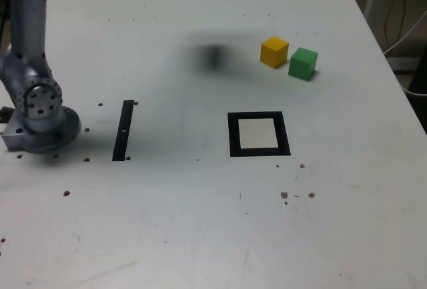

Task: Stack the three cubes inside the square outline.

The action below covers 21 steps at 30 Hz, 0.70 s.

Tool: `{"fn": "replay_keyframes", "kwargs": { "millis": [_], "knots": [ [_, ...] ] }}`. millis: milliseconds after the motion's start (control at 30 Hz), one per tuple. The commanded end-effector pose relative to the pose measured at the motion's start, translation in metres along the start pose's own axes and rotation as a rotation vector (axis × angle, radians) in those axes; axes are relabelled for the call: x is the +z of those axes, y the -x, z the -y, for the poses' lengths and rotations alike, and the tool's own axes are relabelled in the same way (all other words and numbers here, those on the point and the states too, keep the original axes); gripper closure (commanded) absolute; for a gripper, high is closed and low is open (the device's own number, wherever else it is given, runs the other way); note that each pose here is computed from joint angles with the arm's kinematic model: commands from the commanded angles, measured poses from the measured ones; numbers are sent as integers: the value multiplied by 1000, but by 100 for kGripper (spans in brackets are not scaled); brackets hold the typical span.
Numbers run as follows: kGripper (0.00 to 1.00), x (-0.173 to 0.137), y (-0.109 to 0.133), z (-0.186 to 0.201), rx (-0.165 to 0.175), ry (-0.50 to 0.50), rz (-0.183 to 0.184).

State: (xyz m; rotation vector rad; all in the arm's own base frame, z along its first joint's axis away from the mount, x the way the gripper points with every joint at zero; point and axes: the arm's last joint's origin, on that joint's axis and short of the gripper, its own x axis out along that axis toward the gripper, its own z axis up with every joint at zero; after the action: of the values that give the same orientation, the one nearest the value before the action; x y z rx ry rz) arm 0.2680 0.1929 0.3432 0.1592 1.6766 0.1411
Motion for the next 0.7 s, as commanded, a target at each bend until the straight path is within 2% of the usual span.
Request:
{"fn": "replay_keyframes", "kwargs": {
  "millis": [0, 200, 400, 667],
  "knots": [
    [80, -4, 13, 19, 15, -28, 24],
    [80, -4, 22, 74, 11, -74, 28],
    [80, 5, 19, 118, -4, -103, 28],
    [80, 25, 15, 159, -35, -135, 56]
  ]
}}
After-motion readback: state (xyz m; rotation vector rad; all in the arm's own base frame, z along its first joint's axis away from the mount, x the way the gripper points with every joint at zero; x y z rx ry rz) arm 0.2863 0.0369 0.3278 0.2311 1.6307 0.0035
